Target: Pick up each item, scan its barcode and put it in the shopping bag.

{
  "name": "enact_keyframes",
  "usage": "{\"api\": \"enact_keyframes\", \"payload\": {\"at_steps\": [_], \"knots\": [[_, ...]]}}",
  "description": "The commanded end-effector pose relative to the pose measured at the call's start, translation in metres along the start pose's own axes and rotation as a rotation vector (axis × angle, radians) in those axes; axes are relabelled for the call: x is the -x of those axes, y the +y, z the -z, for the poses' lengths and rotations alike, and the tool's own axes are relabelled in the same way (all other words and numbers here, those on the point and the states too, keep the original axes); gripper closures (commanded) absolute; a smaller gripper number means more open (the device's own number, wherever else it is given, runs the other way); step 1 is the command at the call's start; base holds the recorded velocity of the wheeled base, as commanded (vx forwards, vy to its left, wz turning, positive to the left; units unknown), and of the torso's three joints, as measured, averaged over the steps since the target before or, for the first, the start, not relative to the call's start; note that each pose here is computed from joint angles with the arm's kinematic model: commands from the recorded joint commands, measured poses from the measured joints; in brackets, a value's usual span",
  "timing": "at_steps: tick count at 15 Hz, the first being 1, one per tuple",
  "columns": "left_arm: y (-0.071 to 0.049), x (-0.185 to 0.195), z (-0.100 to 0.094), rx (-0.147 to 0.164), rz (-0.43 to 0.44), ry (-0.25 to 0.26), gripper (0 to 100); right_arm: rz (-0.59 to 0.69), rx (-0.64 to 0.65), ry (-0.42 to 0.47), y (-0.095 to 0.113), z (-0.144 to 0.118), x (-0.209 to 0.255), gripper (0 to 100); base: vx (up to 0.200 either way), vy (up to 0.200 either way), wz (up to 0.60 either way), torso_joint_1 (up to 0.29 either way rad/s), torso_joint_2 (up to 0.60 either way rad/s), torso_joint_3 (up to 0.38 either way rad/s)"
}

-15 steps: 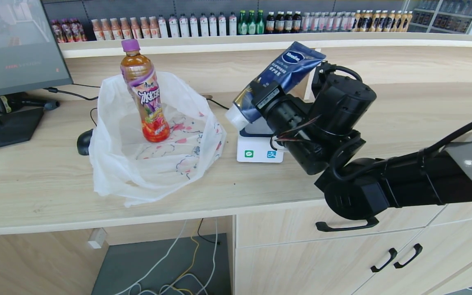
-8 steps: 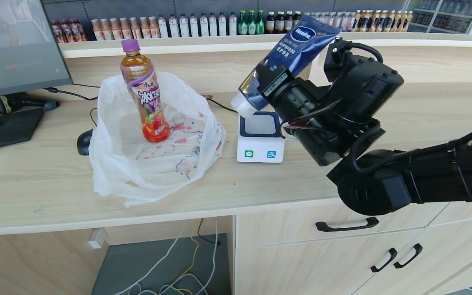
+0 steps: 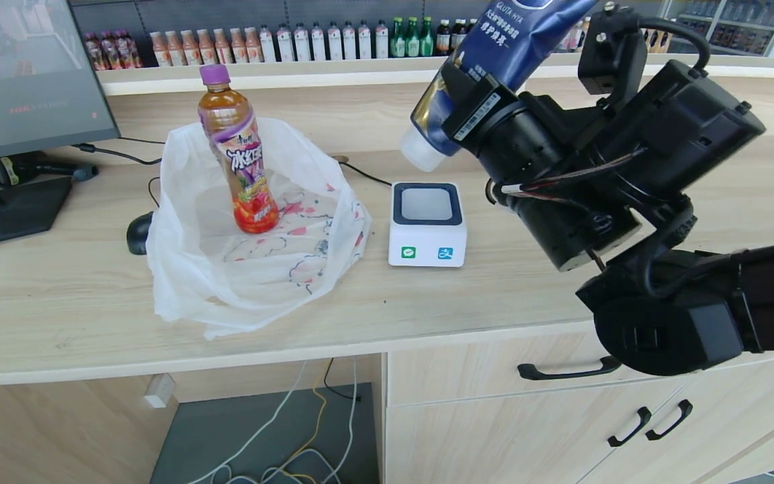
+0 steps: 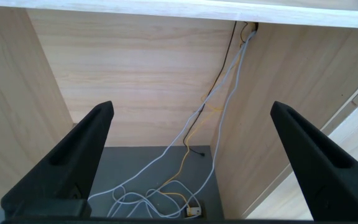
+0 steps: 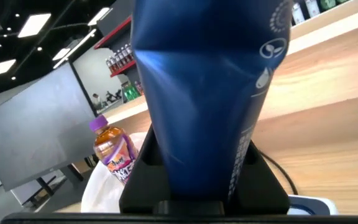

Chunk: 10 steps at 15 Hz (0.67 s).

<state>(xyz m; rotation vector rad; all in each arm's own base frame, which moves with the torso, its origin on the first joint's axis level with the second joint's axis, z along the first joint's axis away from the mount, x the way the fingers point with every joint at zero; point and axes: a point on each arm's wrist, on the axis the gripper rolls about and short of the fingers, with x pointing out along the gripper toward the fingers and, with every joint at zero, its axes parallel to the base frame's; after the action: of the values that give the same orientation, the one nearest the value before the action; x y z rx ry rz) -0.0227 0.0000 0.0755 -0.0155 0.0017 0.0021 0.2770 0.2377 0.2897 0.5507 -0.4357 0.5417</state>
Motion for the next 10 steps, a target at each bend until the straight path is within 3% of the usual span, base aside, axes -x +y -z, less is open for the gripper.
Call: {"api": "enact_keyframes", "payload": {"at_steps": [1, 10], "knots": [[0.0, 0.0, 0.0, 0.0, -0.001, 0.0, 0, -0.009, 0.042, -0.01, -0.002, 0.002, 0.013, 100, 0.0, 0.0, 0.0, 0.0, 0.0, 0.0], [0.0, 0.0, 0.0, -0.011, 0.001, 0.0, 0, -0.026, 0.319, -0.106, -0.023, 0.027, 0.019, 100, 0.0, 0.0, 0.0, 0.0, 0.0, 0.0]]}}
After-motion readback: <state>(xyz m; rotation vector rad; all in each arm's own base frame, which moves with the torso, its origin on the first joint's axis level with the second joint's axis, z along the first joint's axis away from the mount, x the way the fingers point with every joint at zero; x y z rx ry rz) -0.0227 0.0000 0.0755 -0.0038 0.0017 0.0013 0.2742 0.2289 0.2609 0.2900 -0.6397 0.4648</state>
